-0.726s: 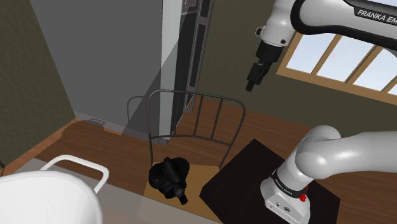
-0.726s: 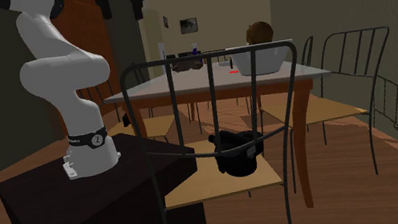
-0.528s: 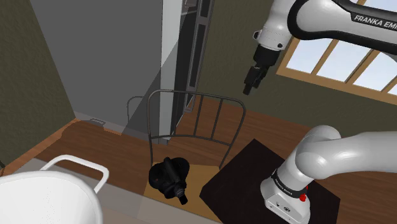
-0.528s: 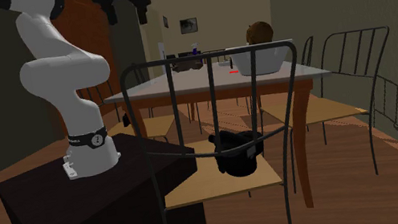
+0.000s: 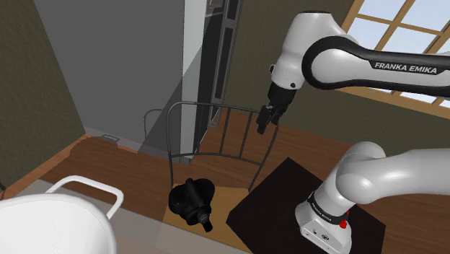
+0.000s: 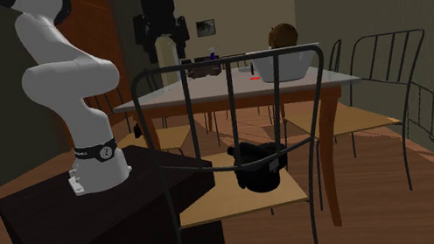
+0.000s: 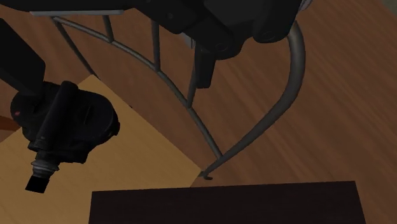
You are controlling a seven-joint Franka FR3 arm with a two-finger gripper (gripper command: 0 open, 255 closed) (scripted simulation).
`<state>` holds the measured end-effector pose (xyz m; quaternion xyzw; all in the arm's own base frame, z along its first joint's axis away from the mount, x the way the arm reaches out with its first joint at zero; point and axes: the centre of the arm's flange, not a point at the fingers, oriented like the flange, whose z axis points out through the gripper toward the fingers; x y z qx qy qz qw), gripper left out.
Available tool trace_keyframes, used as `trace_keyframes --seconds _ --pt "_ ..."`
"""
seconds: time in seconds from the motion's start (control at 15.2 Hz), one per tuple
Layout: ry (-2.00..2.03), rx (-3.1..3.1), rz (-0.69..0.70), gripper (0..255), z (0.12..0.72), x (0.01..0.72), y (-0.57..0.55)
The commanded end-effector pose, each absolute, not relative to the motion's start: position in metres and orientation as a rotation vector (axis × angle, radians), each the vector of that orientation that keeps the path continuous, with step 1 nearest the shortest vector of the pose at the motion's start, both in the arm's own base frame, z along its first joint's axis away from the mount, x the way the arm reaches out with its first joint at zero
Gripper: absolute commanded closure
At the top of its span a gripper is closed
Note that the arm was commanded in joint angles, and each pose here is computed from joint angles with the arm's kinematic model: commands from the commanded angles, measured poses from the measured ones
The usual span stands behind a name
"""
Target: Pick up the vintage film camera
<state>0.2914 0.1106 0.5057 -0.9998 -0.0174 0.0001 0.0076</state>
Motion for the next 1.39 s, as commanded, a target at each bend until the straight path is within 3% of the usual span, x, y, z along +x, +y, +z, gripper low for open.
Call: trace_keyframes --seconds 0.0,1.32 --pt "-0.021 -3.128 0.001 0 0.483 0.29 0.125" --pt "0.274 -3.143 0.039 0 0.27 0.303 0.285"
